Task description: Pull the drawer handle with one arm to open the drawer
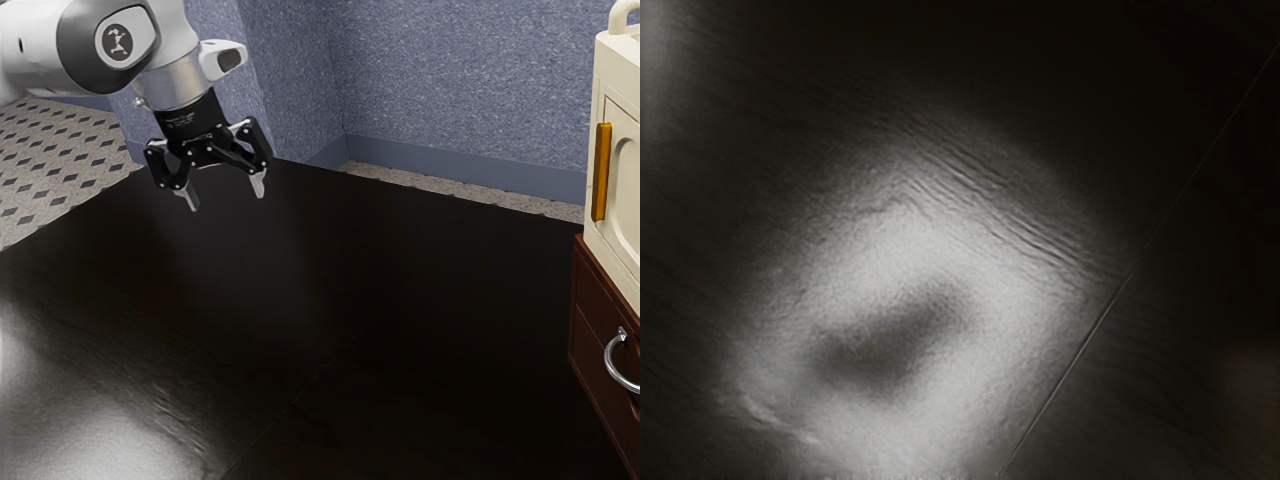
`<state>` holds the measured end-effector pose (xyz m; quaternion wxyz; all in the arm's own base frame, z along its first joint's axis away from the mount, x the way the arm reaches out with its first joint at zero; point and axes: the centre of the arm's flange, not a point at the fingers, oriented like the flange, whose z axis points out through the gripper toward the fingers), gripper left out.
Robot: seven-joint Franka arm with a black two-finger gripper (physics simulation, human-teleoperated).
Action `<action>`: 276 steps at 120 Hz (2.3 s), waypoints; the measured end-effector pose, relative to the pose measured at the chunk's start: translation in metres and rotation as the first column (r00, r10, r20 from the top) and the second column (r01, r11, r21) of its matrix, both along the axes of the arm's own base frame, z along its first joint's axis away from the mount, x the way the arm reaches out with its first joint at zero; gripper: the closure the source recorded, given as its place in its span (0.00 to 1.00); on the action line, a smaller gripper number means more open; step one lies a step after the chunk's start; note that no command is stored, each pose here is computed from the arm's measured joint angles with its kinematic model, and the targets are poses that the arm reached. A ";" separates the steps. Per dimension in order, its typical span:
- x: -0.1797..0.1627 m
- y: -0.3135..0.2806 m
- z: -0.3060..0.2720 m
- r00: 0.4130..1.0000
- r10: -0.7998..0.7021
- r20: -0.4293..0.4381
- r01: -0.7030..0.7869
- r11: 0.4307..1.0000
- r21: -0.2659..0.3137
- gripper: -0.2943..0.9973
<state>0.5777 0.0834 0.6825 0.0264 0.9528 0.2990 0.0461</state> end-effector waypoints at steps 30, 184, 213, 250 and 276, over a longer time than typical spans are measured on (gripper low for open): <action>0.000 0.005 0.000 1.000 0.026 0.001 -0.026 0.999 -0.022 0.23; -0.022 -0.255 -0.064 0.954 0.150 0.259 -0.022 0.899 -0.438 0.46; -0.015 -0.280 -0.078 0.954 0.171 0.247 -0.037 0.883 -0.468 0.50; -0.042 -0.377 -0.102 0.977 0.048 0.207 0.061 0.870 -0.489 0.55; -0.005 -0.351 -0.104 0.968 0.122 0.221 0.008 0.860 -0.510 0.58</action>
